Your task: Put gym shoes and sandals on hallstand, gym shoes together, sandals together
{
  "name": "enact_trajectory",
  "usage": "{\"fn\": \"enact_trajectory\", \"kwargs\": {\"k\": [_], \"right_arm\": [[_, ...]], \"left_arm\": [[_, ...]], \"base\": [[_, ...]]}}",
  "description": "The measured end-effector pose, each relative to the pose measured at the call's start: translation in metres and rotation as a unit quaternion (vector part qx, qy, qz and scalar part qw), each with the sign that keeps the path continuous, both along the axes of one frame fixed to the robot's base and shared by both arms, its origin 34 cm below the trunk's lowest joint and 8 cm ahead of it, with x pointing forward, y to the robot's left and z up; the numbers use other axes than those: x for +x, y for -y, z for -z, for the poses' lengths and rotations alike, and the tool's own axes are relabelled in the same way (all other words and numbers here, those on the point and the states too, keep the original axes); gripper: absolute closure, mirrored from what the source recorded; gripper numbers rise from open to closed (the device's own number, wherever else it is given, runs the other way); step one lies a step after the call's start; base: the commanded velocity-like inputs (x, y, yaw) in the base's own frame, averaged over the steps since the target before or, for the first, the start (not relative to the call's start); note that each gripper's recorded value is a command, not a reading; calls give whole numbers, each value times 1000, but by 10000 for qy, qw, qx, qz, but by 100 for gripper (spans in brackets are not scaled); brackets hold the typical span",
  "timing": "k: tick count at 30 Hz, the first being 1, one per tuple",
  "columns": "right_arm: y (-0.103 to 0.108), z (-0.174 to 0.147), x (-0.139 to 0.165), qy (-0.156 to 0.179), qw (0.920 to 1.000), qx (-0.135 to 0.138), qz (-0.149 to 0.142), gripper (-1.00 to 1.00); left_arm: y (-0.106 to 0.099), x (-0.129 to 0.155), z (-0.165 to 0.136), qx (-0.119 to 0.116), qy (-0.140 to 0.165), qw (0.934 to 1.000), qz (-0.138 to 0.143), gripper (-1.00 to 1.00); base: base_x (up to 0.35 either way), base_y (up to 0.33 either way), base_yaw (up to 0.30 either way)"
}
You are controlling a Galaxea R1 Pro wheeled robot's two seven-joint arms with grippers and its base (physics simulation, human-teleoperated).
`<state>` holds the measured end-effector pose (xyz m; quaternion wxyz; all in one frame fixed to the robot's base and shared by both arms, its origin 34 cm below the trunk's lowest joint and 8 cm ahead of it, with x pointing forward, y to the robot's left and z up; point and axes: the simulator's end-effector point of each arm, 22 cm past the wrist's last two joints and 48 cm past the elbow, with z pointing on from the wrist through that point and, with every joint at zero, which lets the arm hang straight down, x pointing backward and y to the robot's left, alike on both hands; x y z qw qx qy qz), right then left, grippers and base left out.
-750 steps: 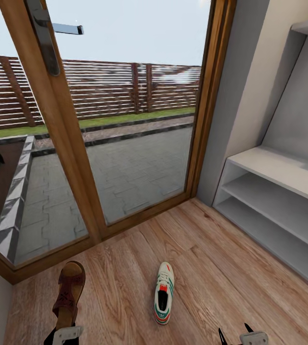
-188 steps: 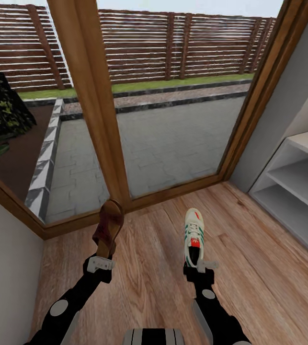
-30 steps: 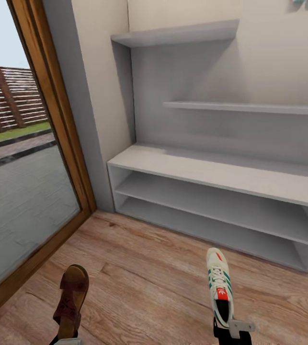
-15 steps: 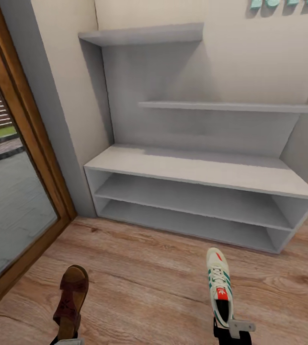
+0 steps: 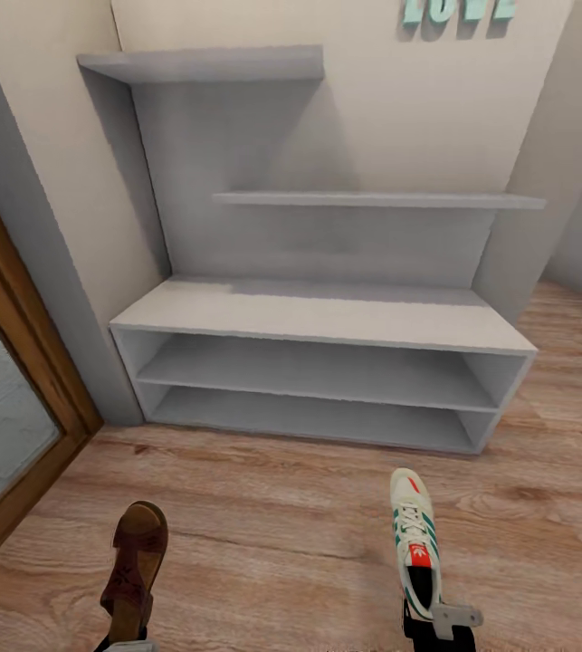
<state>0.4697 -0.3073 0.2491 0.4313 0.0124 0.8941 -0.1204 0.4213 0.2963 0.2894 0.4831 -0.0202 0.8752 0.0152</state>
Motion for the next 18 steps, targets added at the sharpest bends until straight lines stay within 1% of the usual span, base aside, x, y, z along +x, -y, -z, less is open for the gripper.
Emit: {"fn": "enact_trajectory", "kwargs": {"k": [11,14,18], "right_arm": [[0,0,0,2,10000,3,-2,100],[1,0,0,5,10000,-4,17,100],[1,0,0,2,10000,-3,4,100]], "left_arm": [[0,0,0,0,1,10000,-1,100],[0,0,0,1,0,10000,-1,100],[0,0,0,4,1,10000,4,100]], "base": [[0,0,-277],[0,0,-102],[0,0,-30]]}}
